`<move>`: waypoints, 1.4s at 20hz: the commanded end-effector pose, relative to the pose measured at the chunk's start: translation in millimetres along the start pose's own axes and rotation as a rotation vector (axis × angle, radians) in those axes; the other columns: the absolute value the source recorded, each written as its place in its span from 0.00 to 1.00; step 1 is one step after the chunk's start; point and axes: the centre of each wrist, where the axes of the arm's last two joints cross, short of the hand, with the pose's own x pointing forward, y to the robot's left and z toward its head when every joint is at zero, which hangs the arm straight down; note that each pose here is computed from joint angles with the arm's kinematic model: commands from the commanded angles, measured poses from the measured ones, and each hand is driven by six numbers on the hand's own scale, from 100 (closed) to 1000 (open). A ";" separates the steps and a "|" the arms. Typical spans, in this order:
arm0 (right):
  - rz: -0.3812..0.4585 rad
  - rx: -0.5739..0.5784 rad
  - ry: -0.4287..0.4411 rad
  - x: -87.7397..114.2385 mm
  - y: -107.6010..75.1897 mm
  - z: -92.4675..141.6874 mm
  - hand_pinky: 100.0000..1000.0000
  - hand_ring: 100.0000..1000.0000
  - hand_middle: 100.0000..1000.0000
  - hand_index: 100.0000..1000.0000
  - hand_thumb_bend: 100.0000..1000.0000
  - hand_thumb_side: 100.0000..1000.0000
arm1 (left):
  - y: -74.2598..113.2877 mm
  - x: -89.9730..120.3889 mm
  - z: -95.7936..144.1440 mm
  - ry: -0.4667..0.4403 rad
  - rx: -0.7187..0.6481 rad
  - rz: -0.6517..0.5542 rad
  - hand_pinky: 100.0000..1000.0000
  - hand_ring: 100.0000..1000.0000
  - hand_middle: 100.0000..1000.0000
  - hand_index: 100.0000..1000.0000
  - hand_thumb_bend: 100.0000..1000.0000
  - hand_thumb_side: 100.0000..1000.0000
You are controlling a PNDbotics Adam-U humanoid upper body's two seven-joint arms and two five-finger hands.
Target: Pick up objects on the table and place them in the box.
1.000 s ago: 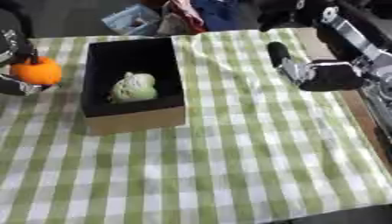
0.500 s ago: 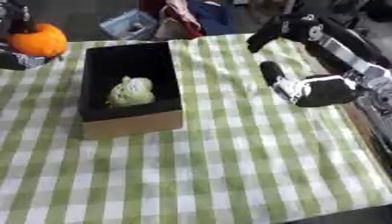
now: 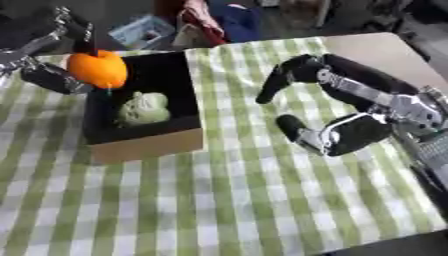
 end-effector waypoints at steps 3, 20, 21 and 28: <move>-0.008 0.034 -0.025 1.0 -2.5 -6.6 0.73 0.64 0.59 0.73 0.00 0.53 | -1.8 0.4 -6.5 -0.051 -0.070 -0.023 0.45 0.31 0.29 0.44 0.50 0.08; -0.020 0.008 0.006 -2.6 -0.6 1.7 0.73 0.64 0.59 0.74 0.00 0.53 | 19.1 -5.9 14.8 0.024 0.025 0.066 0.62 0.52 0.55 0.72 0.58 0.33; -0.019 0.004 0.010 -2.8 -0.7 2.9 0.73 0.64 0.59 0.74 0.00 0.53 | 25.2 -5.3 18.2 0.032 0.061 0.087 0.61 0.51 0.54 0.72 0.56 0.32; -0.014 -0.046 0.050 -4.8 -1.0 15.7 0.73 0.64 0.60 0.75 0.00 0.51 | 58.9 12.2 57.2 0.077 0.258 0.310 0.57 0.45 0.47 0.68 0.39 0.29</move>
